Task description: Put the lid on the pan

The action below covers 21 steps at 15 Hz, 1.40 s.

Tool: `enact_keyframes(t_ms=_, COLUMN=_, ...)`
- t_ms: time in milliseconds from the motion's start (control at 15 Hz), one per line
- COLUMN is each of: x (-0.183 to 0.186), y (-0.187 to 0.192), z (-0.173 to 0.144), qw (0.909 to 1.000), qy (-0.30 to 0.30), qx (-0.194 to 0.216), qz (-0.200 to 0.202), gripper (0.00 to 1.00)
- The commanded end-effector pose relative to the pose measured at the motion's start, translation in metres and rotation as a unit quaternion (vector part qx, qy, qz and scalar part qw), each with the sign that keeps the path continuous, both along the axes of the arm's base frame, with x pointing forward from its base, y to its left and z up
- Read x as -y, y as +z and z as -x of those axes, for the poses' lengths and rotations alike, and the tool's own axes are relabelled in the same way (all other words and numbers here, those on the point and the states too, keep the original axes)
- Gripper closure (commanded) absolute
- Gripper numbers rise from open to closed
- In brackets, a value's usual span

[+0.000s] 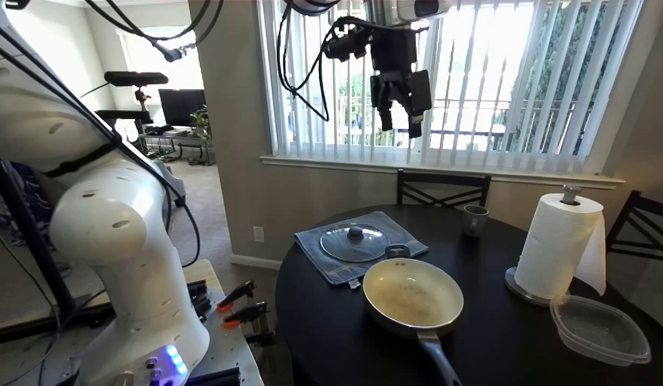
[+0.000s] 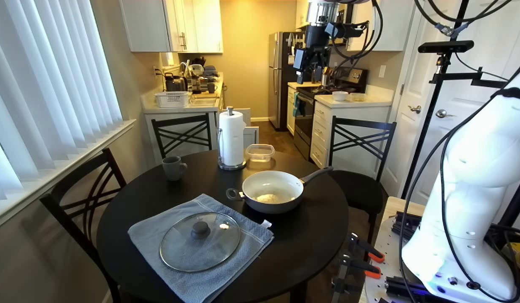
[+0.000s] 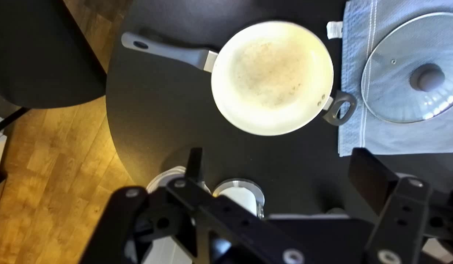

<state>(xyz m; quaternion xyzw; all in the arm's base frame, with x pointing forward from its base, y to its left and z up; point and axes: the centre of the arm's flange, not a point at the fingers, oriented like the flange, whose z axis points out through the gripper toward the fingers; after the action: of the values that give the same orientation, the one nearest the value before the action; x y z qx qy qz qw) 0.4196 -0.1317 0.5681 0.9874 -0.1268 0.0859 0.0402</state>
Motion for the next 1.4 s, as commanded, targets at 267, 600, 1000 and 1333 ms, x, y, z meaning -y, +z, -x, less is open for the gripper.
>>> enact_keyframes(t_ms=267, x=-0.100, y=-0.036, z=-0.105, qw=0.9904, qy=0.121, qx=0.034, qz=0.058, gripper=0.00)
enact_keyframes(t_ms=600, x=-0.186, y=-0.103, z=-0.130, qw=0.9731, qy=0.222, qx=-0.036, qz=0.048, gripper=0.00)
enact_keyframes(t_ms=1000, x=-0.237, y=-0.142, z=-0.134, qw=0.9431, qy=0.313, qx=-0.098, qz=0.055, gripper=0.00)
enact_keyframes(t_ms=1333, x=-0.237, y=-0.150, z=-0.126, qw=0.9543, qy=0.282, qx=-0.088, qz=0.043, gripper=0.00)
